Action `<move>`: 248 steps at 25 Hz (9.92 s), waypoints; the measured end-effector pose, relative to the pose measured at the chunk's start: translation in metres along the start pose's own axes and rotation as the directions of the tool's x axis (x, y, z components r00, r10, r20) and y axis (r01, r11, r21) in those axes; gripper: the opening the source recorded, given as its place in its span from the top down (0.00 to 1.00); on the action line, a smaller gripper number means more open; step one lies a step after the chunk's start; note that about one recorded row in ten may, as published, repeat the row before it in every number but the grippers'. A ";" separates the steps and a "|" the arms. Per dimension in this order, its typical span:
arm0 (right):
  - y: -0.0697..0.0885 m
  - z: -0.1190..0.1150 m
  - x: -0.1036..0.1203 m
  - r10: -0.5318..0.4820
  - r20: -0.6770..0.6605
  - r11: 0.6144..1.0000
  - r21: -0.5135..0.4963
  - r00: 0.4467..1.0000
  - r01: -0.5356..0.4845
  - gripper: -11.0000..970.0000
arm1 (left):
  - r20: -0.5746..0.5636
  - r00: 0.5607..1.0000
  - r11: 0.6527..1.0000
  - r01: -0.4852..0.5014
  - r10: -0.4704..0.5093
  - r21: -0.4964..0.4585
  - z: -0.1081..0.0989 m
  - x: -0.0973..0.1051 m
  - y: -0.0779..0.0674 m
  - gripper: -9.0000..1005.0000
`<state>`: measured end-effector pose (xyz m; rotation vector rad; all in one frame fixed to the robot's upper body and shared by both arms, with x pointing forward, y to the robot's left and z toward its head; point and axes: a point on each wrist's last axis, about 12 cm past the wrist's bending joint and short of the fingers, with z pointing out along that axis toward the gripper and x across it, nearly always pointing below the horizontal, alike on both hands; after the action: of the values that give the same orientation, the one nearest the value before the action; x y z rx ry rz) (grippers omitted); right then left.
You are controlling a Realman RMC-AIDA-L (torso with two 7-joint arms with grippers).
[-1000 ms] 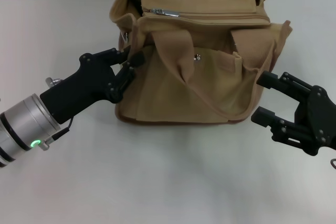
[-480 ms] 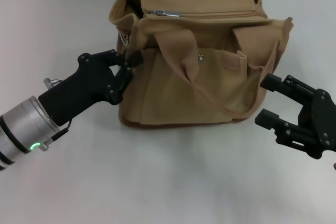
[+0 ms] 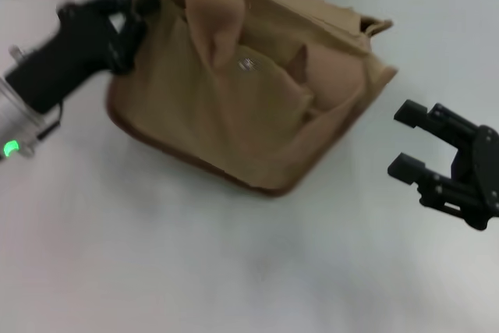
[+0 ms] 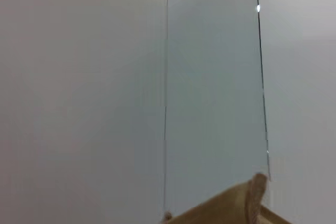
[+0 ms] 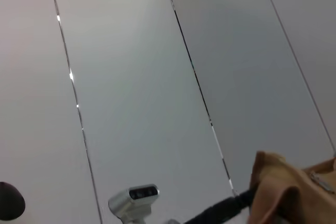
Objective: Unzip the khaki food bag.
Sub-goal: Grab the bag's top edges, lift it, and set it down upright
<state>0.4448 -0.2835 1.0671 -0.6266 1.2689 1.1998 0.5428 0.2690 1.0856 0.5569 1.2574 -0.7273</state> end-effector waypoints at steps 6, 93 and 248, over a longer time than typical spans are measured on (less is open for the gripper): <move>-0.005 0.000 -0.006 0.011 0.034 1.000 0.029 0.999 -0.012 0.18 | 0.057 0.998 0.998 -0.033 0.030 0.047 0.013 -0.018 0.008 0.90; -0.039 0.050 0.045 -0.456 -0.202 0.752 0.433 0.867 0.497 0.18 | -0.034 0.999 0.930 -0.021 0.036 0.366 0.064 0.030 -0.083 0.90; 0.015 0.002 0.072 -0.520 -0.291 0.645 0.482 0.803 0.593 0.85 | 0.219 0.964 0.979 0.177 -0.151 -0.104 0.019 0.026 -0.073 0.90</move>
<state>0.4220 -0.2537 1.0043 -0.5969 1.3109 0.2389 0.5037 0.2024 1.0654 0.2683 1.1505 -0.8191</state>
